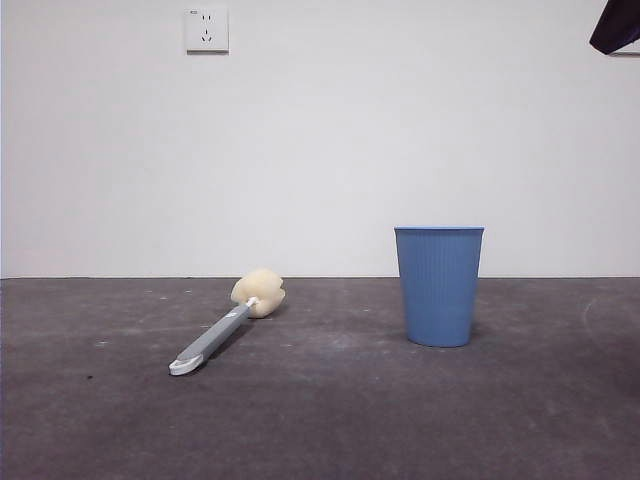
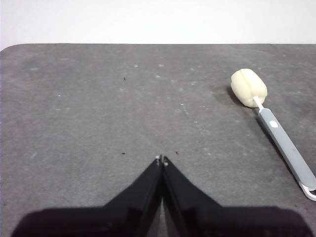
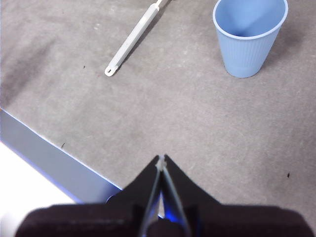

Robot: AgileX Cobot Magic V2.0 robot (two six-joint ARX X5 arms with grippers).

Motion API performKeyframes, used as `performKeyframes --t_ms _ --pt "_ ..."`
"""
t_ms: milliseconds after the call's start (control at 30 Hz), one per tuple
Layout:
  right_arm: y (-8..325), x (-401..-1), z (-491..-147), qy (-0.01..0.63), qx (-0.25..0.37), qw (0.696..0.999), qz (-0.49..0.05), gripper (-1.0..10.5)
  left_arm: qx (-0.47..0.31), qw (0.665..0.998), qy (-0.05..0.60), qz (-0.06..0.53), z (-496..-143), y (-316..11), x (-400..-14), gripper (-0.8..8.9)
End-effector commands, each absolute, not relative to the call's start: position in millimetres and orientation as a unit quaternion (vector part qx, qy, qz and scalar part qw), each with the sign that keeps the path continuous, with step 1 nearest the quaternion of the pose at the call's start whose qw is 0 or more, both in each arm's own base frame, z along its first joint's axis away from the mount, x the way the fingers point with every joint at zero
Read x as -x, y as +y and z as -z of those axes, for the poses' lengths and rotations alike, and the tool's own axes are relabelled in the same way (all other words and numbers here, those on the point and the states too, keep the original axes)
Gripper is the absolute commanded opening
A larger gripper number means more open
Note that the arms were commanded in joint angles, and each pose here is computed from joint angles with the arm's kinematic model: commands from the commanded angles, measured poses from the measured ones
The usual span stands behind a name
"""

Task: Pick up the cup brush,pick up the cup,insert the brush into the cup,clean the cup,put the cup brush back,put the cup back to the fixed position on the table

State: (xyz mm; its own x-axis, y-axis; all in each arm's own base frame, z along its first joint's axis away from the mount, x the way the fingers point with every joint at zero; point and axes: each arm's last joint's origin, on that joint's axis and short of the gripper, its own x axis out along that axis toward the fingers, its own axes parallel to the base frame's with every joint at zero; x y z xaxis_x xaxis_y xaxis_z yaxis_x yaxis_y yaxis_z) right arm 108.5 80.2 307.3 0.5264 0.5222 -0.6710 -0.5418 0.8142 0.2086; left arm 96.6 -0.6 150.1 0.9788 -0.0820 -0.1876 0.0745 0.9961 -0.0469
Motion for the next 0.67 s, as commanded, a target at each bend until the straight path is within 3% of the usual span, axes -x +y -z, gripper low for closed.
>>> performKeyframes --t_ms 33,167,300,400,667 --pt "80 -109 -308 0.378 0.009 0.875 -0.302 0.0 0.022 0.994 0.100 0.037 -146 0 -97 -0.03" --pt "77 -106 -312 0.346 0.031 0.885 -0.309 0.0 0.022 0.994 0.100 0.037 -146 0 -97 -0.02" --pt "67 -109 -322 0.252 0.057 0.929 -0.265 0.0 0.022 0.994 0.100 0.037 -146 0 -97 -0.02" --pt "55 -113 -319 0.188 0.033 0.951 -0.241 0.0 0.022 0.994 0.100 0.037 -146 0 -97 -0.03" --pt "20 -112 -256 0.087 -0.006 0.989 -0.116 0.0 0.022 0.994 0.100 0.037 -146 0 -97 -0.02"
